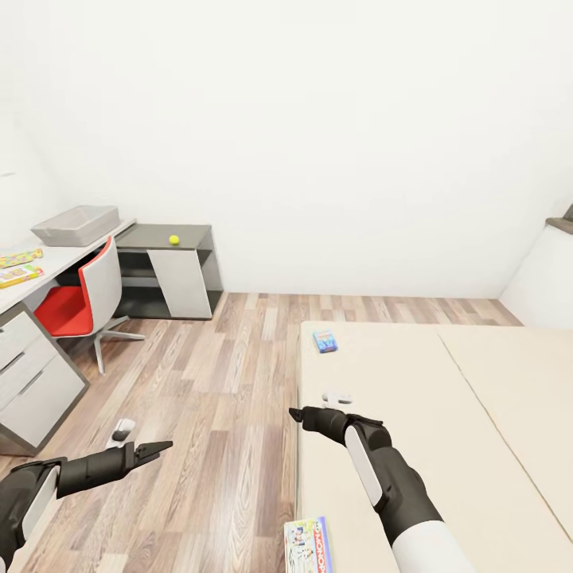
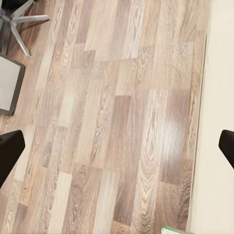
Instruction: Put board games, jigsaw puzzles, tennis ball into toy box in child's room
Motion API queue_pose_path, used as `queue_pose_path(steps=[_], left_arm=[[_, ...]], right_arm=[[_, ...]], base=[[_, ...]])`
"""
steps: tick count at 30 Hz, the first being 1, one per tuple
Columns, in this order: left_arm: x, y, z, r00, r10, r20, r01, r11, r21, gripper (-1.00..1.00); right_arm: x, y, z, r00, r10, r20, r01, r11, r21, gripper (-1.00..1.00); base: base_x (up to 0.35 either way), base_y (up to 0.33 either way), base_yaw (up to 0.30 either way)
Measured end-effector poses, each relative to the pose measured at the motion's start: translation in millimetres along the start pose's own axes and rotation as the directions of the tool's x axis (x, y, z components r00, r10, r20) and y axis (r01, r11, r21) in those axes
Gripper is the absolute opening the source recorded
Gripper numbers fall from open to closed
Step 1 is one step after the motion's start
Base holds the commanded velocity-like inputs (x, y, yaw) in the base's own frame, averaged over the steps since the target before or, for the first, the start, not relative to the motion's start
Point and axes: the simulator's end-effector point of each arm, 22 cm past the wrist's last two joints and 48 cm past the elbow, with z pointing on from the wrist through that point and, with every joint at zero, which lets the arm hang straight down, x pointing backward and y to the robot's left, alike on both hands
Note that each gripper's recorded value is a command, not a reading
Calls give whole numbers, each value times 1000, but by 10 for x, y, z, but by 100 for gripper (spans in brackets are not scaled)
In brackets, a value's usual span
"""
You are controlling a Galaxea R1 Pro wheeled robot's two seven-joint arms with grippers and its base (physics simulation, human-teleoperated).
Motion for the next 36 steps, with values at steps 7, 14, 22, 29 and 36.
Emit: queue_pose_path(steps=[7, 14, 22, 29, 36], left_arm=[[1, -2, 2, 1000, 0, 0, 0, 1000, 1, 100], [-4, -3, -2, 1000, 0, 1, 0, 1000, 2, 100], [-6, -7, -3, 1000, 0, 2, 0, 1000, 3, 100], [-9, -6, -4, 1000, -1, 4, 1, 1000, 3, 100], [-8, -7, -3, 1000, -1, 3, 1, 1000, 3, 100]], right_arm=[[-2, -3, 0, 1000, -2, 1, 2, 1000, 1, 100], [-3, -2, 0, 1000, -2, 1, 2, 1000, 1, 100], [-22, -1, -1, 1000, -2, 10, 2, 1000, 1, 100], [-67, 0, -1, 1000, -5, 30, 5, 1000, 0, 100], [-72, 2, -1, 999, -5, 33, 5, 1000, 0, 100]], base=[[0, 0, 0], [0, 0, 0], [0, 0, 0], [0, 0, 0], [0, 0, 0]])
